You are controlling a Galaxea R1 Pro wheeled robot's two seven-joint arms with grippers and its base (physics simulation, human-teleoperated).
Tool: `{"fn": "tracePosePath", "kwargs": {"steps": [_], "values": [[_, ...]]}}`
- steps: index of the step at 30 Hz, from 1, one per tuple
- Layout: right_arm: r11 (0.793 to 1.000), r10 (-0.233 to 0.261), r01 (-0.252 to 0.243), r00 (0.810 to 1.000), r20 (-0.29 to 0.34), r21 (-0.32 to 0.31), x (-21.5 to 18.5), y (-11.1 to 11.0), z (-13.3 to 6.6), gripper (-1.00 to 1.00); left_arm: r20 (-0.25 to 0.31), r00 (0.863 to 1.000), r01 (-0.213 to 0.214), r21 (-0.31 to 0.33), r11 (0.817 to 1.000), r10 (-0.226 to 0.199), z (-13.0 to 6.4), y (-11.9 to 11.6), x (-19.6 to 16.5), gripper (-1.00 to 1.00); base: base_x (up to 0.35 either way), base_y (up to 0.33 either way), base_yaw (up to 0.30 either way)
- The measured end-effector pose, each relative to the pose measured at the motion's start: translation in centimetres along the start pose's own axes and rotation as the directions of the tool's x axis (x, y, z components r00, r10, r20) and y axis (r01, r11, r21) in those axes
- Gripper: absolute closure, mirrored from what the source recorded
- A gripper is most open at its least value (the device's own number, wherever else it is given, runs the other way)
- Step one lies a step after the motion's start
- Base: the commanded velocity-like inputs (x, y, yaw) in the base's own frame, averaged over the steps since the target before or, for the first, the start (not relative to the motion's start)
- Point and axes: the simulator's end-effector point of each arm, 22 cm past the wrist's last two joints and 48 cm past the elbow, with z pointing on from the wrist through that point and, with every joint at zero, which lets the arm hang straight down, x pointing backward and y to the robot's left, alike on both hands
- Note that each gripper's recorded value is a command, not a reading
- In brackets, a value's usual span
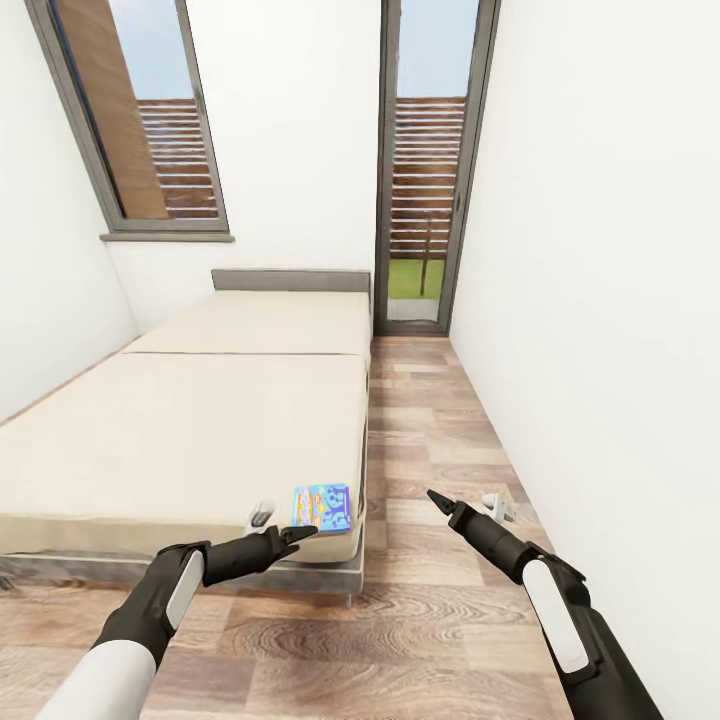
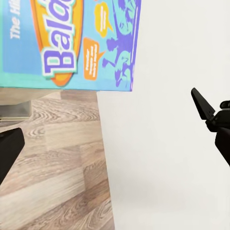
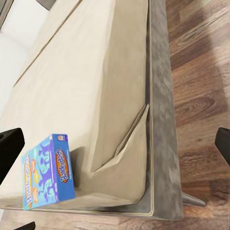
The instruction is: Put all the toys in the child's room - the three board games (two on the bed and one on the table), the two jigsaw puzzles on the table, and the tennis ball on the table - inside the toy box on the table in the child's room.
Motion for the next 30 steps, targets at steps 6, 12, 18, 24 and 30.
{"fn": "tracePosePath", "kwargs": {"steps": [6, 12, 18, 24, 30], "values": [[1.000, -0.001, 0.001, 1.000, 0.000, 0.000, 1.0, -1.0, 0.2, -1.00, 0.000, 1.000, 0.000, 0.000, 1.000, 0.000, 0.3, 1.1, 0.7, -1.00, 0.000, 0.000, 0.000], [1.000, -0.001, 0.001, 1.000, 0.000, 0.000, 1.9, -1.9, 0.3, -1.00, -0.001, 1.000, -0.001, 0.000, 1.000, 0.001, 0.7, 2.2, 1.5, -1.00, -0.044, 0.007, 0.000], [1.000, 0.010, -0.010, 1.000, 0.004, -0.004, 2.2, -1.6, 0.6, -1.00, -0.005, 1.000, 0.001, 0.005, 1.000, -0.001, 2.2, 1.5, 2.3, -1.00, -0.245, 0.039, 0.000], [1.000, 0.005, -0.005, 1.000, 0.007, 0.003, 1.9, -2.0, 0.4, -1.00, -0.012, 1.000, 0.004, 0.029, 1.000, -0.003, 3.0, 0.5, 2.7, -1.00, -0.115, 0.008, 0.000], [1.000, 0.003, -0.003, 1.000, 0.007, 0.006, 1.8, -2.2, 0.3, -1.00, -0.013, 1.000, 0.003, 0.028, 1.000, -0.002, 2.9, 0.5, 2.7, -1.00, -0.176, 0.001, 0.000]]}}
